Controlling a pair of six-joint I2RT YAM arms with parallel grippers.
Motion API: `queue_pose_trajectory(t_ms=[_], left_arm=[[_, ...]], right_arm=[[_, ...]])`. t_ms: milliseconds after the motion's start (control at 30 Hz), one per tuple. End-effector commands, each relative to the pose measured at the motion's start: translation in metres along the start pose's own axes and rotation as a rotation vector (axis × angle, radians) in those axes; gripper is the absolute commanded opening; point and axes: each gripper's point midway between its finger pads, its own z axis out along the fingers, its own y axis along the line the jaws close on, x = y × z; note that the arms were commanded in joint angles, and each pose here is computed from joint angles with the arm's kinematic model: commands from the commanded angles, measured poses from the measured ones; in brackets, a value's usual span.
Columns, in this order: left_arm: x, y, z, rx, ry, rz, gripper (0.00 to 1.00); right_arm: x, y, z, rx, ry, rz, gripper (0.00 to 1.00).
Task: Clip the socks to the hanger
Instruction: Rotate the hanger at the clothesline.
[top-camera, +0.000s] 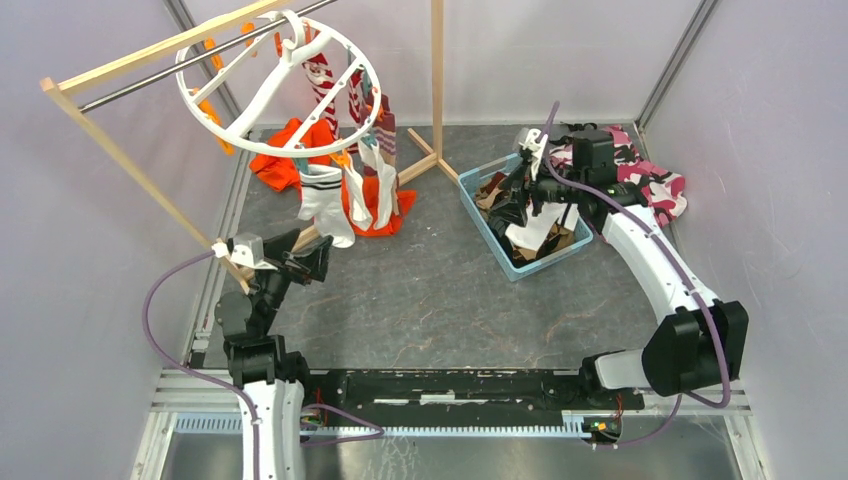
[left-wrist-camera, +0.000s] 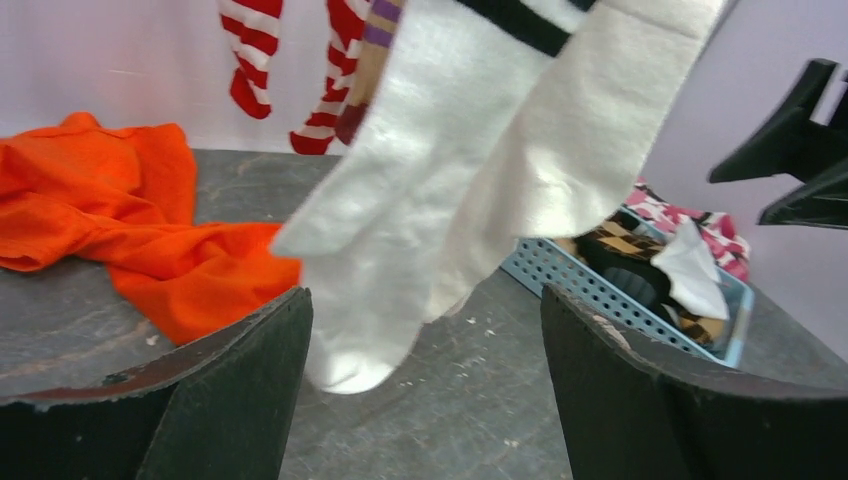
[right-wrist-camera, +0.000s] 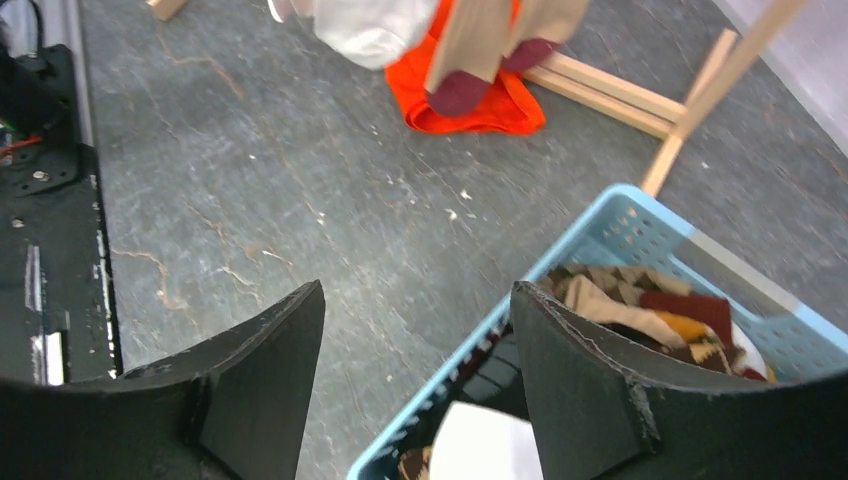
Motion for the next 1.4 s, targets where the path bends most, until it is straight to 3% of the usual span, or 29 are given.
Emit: queue_pose_trajectory(t_ms=[0, 300, 567, 933, 1100, 1367], left_arm=[[-0.022, 0.015, 0.017, -0.020, -0.095, 0.125, 0.85], [-0.005, 0.034, 0.034, -0.036, -0.048, 0.132, 0.75], [0.001, 0.030, 0.031, -0.021, -0.055, 0.072, 0.75], [-0.007, 0.019, 0.021, -0.035, -0.010, 0.023, 0.85], [-0.011, 0.014, 0.019, -0.045, 0.044, -0.004, 0.99], [-0.023, 0.009, 0.010, -0.103, 0.111, -0.029, 1.00]], right_arm=[[0.010, -0.019, -0.024, 0.079, 0.035, -0.020, 0.74], [0.064, -0.073, -0.064, 0.303, 0.286, 0.043, 0.73], [0.108, -0.100, -0.082, 0.402, 0.435, 0.079, 0.70], [0.112, -0.104, -0.072, 0.362, 0.421, 0.069, 0.42], [0.089, -0.103, -0.076, 0.371, 0.371, 0.000, 0.43], [0.027, -0.075, -0.073, 0.261, 0.192, -0.145, 0.61]])
